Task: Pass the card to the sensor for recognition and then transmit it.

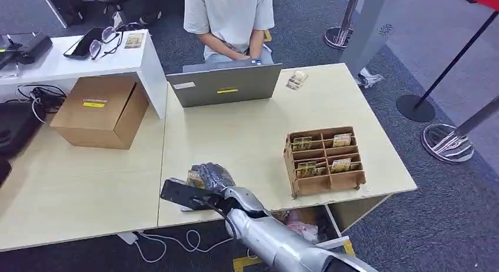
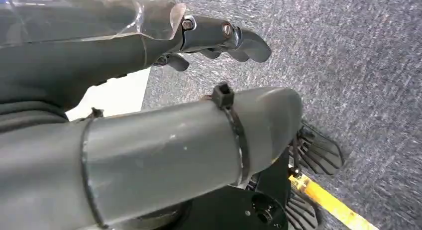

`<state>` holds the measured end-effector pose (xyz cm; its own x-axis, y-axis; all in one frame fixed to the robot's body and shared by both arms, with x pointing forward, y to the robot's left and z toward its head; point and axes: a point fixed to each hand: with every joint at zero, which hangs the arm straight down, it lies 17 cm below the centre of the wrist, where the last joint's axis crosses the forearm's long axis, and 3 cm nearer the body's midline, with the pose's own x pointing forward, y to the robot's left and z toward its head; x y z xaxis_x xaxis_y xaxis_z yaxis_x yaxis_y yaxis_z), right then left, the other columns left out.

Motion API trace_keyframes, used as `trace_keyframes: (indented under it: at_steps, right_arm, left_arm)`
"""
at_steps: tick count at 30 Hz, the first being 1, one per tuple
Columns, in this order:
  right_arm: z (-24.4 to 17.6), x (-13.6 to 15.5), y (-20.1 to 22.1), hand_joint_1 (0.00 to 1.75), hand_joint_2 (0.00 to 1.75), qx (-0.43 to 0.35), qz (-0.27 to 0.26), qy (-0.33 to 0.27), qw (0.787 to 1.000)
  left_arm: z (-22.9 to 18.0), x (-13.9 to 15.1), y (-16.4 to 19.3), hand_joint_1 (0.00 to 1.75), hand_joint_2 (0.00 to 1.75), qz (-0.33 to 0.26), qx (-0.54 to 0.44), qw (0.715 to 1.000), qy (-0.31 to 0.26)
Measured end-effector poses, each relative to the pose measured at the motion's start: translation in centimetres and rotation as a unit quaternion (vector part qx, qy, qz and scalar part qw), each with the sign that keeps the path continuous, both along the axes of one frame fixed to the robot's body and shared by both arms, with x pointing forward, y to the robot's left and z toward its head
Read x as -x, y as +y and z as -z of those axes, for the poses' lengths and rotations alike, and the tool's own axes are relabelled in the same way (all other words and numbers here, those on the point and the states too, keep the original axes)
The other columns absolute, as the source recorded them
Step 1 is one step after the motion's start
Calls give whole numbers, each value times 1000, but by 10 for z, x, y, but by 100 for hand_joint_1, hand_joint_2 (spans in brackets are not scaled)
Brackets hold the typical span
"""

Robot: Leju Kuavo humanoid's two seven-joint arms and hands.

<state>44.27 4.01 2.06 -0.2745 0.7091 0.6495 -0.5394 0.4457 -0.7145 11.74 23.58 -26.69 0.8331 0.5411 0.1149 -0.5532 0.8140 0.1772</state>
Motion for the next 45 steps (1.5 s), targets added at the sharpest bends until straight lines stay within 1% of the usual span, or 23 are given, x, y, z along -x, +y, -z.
trace_keyframes:
  at_steps: [2, 6, 11, 14, 18, 23, 28, 32, 35, 38, 41, 45]
  right_arm:
    - [-22, 0, 10, 175, 175, -27, -16, -26, 999]
    - [-62, -1, 17, 175, 175, -75, -30, -69, 994]
    - [-126, -1, 22, 175, 175, -129, -54, -132, 981]
    - [-165, -7, 20, 175, 175, -137, -64, -188, 970]
    - [-218, -25, 9, 175, 175, -122, -58, -284, 949]
    - [-272, -45, -6, 175, 175, -75, -43, -400, 913]
    - [-307, -68, -20, 175, 175, 9, -30, -488, 872]
    - [-320, -87, -30, 175, 175, 65, -17, -519, 852]
    - [-322, -100, -39, 175, 175, 98, -7, -531, 842]
    - [-331, -124, -59, 175, 175, 156, 22, -551, 820]
    - [-337, -138, -76, 175, 175, 198, 45, -571, 796]
    - [-338, -153, -94, 175, 175, 240, 63, -575, 779]
  left_arm:
    - [0, -1, 0, 0, 0, 1, 1, 1000, -4]
    - [0, -1, 0, 0, 0, -2, 1, 1000, -6]
    - [0, 1, 0, 0, 0, -10, 3, 1000, -4]
    - [1, 0, 0, 0, 0, -12, 5, 1000, -6]
    - [2, 1, 4, 0, 0, -12, 4, 1000, -9]
    - [3, 5, 9, 0, 0, -15, -3, 1000, -14]
    - [3, 9, 13, 0, 0, -21, -12, 999, -21]
    - [4, 15, 16, 0, 0, -21, -18, 999, -24]
    - [5, 18, 18, 0, 0, -21, -21, 999, -26]
    - [6, 23, 21, 0, 0, -21, -27, 999, -27]
    - [6, 27, 23, 0, 0, -24, -31, 999, -24]
    - [6, 28, 24, 0, 0, -26, -35, 999, -21]
